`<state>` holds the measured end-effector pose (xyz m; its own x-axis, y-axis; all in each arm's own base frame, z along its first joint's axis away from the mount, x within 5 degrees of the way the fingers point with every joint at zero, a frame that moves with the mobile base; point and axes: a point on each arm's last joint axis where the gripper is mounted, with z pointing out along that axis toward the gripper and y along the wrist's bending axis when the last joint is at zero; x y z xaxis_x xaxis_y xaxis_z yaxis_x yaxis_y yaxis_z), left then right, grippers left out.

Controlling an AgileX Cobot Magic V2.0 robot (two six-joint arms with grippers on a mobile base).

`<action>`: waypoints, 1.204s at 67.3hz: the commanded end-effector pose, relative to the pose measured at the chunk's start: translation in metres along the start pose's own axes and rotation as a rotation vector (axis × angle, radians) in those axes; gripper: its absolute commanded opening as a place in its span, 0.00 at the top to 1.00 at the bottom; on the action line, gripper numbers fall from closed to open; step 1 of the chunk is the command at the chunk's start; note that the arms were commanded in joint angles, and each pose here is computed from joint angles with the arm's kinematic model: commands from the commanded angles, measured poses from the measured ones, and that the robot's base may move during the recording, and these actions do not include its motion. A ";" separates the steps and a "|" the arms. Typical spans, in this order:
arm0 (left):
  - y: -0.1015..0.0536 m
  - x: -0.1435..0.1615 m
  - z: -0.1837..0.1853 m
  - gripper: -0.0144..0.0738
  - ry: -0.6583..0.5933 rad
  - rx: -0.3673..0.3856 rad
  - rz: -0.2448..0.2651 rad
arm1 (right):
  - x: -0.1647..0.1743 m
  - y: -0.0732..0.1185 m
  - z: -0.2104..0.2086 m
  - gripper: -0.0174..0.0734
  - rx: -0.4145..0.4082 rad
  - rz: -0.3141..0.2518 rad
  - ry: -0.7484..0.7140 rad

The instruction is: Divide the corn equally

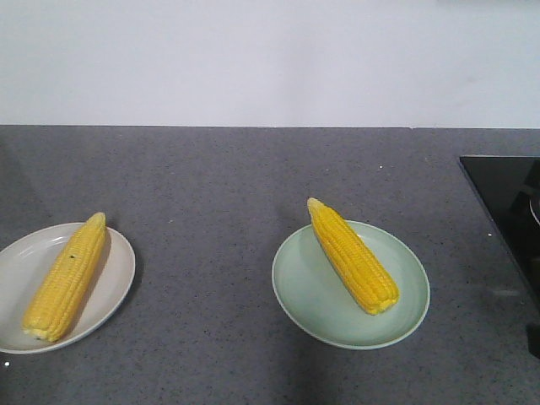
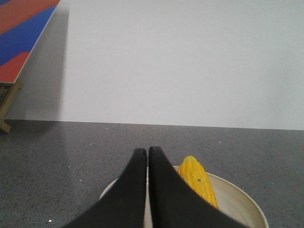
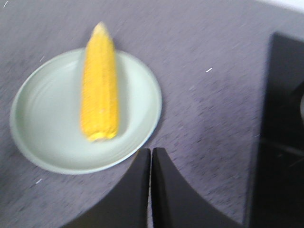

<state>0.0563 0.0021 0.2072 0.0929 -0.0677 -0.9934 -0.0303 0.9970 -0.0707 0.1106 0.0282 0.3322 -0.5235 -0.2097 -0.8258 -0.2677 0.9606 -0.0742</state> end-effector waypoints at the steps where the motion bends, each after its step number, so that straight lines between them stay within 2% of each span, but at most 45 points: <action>1: -0.001 -0.013 -0.002 0.84 -0.107 0.004 -0.013 | 0.006 -0.008 -0.010 0.82 0.077 -0.003 -0.241; 18: -0.001 -0.013 -0.002 0.84 -0.107 0.004 -0.013 | 0.069 -0.011 -0.010 0.82 0.239 0.053 -0.527; 29: -0.001 -0.013 -0.002 0.84 -0.107 0.004 -0.013 | 0.097 -0.008 -0.002 0.82 0.280 0.050 -0.630; 44: -0.001 -0.013 -0.002 0.84 -0.107 0.004 -0.013 | 0.126 -0.005 0.013 0.82 0.283 0.064 -0.675; 52: -0.001 -0.013 -0.002 0.84 -0.107 0.004 -0.013 | 0.139 -0.003 0.021 0.82 0.269 0.101 -0.698; 55: -0.001 -0.013 -0.002 0.84 -0.107 0.004 -0.013 | 0.139 -0.003 0.022 0.82 0.264 0.120 -0.683; 81: -0.001 -0.013 -0.002 0.84 -0.107 0.004 -0.013 | 0.139 -0.003 0.022 0.82 0.264 0.120 -0.680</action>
<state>0.0562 0.0021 0.2072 0.0930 -0.0677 -0.9934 -0.0302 0.9970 -0.0707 0.0566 -0.0002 0.2006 0.0270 -0.0136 -0.9995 0.0035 0.9999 -0.0135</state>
